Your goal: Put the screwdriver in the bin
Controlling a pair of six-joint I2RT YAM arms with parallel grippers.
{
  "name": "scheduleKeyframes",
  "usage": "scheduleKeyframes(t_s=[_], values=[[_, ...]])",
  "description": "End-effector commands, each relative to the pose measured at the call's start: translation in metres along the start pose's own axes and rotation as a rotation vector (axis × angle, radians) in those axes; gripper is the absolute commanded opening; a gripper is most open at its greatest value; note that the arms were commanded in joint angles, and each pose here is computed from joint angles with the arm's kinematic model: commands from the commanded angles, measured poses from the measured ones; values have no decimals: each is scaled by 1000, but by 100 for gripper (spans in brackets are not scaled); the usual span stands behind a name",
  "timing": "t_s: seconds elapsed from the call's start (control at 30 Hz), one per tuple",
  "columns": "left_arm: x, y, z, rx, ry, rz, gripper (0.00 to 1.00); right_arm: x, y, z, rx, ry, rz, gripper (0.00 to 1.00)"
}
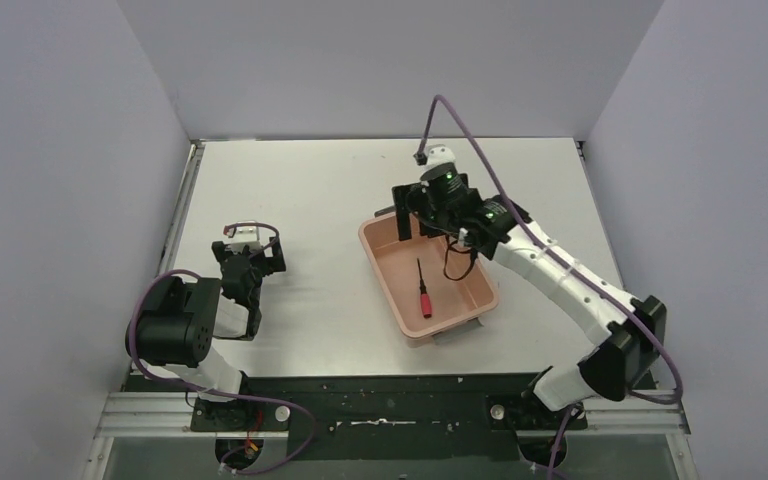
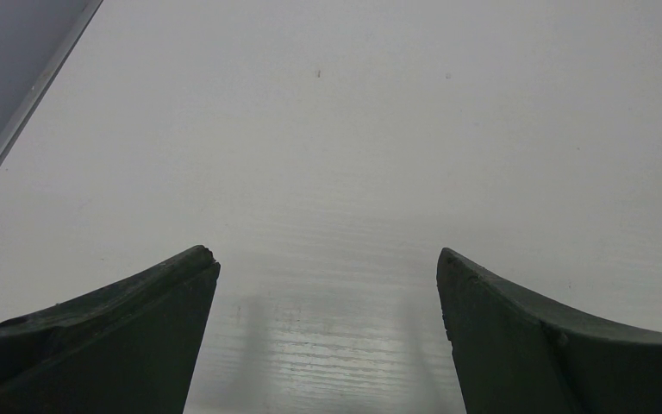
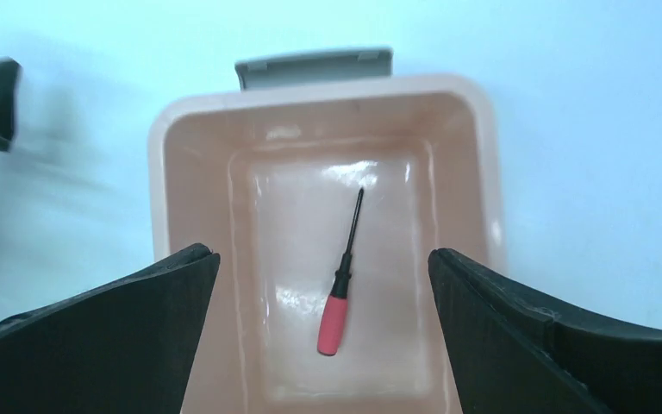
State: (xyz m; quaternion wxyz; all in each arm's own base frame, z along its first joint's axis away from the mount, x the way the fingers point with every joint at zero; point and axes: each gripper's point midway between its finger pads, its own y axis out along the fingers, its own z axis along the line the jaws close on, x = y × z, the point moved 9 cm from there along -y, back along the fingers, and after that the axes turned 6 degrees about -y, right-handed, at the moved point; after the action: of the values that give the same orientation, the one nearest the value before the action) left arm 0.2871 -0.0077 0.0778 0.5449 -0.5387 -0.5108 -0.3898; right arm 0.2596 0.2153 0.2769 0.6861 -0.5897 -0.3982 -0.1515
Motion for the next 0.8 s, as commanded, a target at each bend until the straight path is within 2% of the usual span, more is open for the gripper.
scheduleKeyframes(t_s=[0.0, 0.1, 0.2, 0.3, 0.37, 0.47, 0.6, 0.77], values=[[9, 3, -1, -11, -2, -45, 97, 31, -46, -35, -48, -40, -198, 100], [9, 3, -1, -11, -2, -44, 97, 35, -64, -64, -116, -73, -374, 100], [9, 3, -1, -11, -1, -43, 97, 18, -75, -88, -207, -172, -533, 100], [9, 3, -1, -11, -1, -43, 97, -4, -76, -111, -342, -290, -638, 100], [9, 3, -1, -11, -1, -45, 97, -18, -75, -125, -436, -298, -702, 100], [9, 3, -1, -10, -1, -44, 97, -46, -58, -148, -490, -251, -664, 100], [9, 3, -1, -11, -2, -42, 97, -86, -31, -181, -497, -94, -572, 100], [9, 3, -1, -10, -1, -43, 97, -137, -1, -194, -498, 25, -514, 100]])
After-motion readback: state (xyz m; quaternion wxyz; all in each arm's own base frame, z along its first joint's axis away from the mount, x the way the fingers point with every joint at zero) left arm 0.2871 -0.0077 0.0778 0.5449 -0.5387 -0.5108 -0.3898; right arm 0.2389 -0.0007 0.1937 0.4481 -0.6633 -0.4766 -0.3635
